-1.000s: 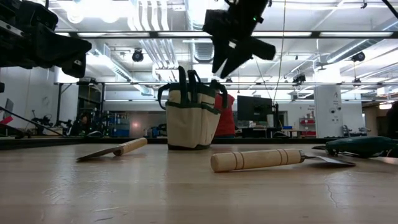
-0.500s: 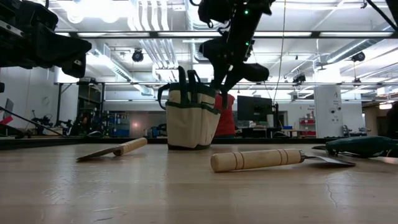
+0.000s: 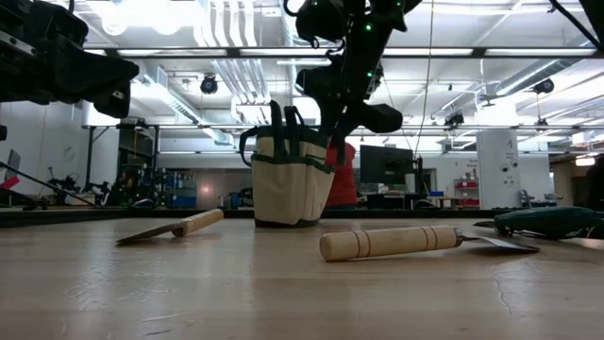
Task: Pick & Place Garden tools in Gardening bag
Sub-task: Adjust the gardening bag
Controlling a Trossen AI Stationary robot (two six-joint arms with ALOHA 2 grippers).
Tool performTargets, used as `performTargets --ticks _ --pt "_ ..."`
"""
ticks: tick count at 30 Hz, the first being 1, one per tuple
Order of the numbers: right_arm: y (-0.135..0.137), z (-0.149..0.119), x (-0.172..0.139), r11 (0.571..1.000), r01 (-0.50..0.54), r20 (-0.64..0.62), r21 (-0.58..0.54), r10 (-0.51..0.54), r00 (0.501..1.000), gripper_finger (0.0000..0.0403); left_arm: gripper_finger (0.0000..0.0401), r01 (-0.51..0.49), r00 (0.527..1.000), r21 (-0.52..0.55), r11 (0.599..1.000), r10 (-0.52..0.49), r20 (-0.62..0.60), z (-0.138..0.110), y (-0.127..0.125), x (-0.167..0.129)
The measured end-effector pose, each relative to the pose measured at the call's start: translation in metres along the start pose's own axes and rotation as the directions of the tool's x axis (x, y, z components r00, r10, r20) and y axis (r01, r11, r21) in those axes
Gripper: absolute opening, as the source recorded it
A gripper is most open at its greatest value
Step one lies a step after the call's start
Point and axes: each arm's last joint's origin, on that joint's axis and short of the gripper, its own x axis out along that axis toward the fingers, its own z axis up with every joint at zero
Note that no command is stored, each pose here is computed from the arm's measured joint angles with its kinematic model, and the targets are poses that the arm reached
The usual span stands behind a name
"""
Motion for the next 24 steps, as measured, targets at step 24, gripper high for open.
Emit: performTargets --ticks 24 --pt "0.0006 0.0036 -0.0029 0.924 -0.081 0.088 0.374 0.051 0.995 0.0008 0.0037 0.0 1.0 0.0 1.0 0.0 0.0 0.0 0.0 0.0"
